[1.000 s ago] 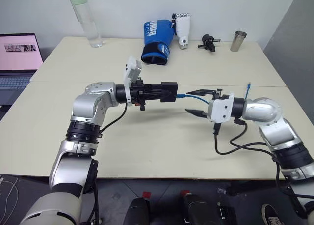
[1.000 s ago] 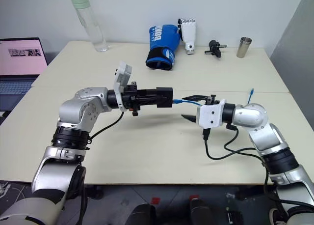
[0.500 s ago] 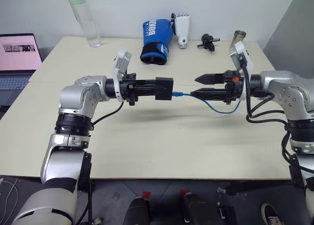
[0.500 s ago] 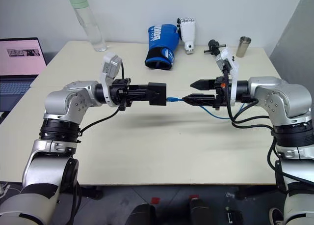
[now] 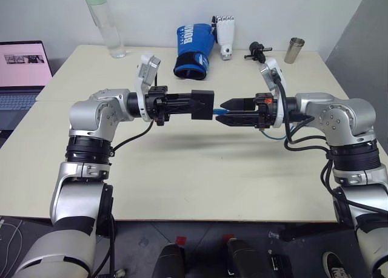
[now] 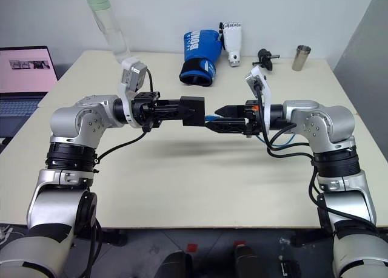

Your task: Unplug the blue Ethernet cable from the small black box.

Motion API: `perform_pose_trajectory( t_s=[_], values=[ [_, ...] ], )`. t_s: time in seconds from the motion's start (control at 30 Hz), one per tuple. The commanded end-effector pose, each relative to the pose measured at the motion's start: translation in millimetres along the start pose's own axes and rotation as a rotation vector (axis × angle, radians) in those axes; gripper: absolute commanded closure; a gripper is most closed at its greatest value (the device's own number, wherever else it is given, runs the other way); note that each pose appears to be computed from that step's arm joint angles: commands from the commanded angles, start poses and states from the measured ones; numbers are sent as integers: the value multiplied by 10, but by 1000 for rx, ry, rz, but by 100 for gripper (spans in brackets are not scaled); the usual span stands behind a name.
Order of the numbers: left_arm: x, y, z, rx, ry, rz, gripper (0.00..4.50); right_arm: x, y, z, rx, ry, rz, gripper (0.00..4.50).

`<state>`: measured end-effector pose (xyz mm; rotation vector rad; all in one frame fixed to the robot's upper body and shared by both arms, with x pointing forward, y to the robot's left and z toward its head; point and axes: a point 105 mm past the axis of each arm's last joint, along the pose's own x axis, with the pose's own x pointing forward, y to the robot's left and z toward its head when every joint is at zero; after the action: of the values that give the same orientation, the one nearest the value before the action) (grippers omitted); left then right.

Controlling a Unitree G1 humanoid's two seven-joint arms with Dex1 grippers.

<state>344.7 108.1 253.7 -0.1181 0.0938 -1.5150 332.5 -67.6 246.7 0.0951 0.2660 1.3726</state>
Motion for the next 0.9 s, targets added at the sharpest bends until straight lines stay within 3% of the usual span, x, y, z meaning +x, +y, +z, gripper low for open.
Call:
perform_pose_trajectory(
  t_s=[0.03, 0.3, 0.6, 0.83, 0.9],
  values=[
    [-34, -77, 141, 39, -17, -41, 371, -4, 111, 183, -44, -41, 43, 2],
    [-38, -64, 165, 48, -24, -42, 371, 23, 138, 160, -25, -38, 65, 2],
    [-18, -73, 183, 51, -29, -50, 371, 59, 158, 116, -21, -28, 77, 184],
    [-6, -71, 209, 53, -33, -51, 371, 103, 194, 52, -17, -4, 99, 357],
    [-8, -75, 209, 53, -32, -51, 371, 114, 202, 62, -10, -9, 103, 357]
  ],
)
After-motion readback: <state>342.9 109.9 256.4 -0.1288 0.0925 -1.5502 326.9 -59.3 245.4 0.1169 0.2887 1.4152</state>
